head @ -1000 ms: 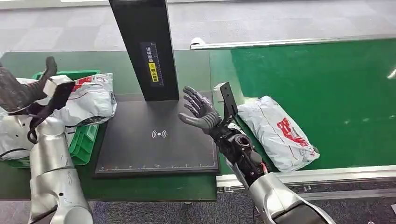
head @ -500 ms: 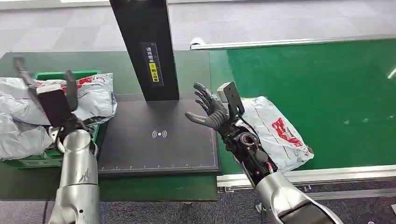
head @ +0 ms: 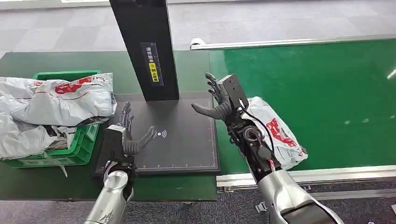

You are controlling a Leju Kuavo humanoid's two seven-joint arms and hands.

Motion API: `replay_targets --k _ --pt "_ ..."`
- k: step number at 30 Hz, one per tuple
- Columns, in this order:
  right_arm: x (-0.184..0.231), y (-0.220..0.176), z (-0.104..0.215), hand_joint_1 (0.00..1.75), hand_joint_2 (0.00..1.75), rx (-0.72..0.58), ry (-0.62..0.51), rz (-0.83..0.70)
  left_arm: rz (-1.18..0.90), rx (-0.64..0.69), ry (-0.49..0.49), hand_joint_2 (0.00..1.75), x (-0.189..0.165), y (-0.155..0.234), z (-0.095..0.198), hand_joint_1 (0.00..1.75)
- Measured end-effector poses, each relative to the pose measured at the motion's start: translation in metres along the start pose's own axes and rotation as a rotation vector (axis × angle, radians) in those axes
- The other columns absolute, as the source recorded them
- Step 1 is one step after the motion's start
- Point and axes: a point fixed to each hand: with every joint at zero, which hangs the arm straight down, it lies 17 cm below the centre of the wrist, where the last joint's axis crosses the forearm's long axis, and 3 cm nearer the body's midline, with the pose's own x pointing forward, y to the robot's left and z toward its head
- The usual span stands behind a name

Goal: Moved the parcel from conveyor to table for the left to box.

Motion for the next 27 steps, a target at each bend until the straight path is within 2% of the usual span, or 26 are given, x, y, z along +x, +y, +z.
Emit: replay_targets --k 7,27 --pt "-0.0025 0.0060 0.0017 0.00 1.75 0.010 0.002 -0.004 -0.007 -0.018 0.016 1.75 -0.0075 -0.0036 0.0096 0.00" --pt "-0.0019 0.0067 0.0020 0.00 1.75 0.012 -0.004 -0.003 -0.013 -0.024 0.009 1.75 -0.0071 -0.0041 0.0107 0.00"
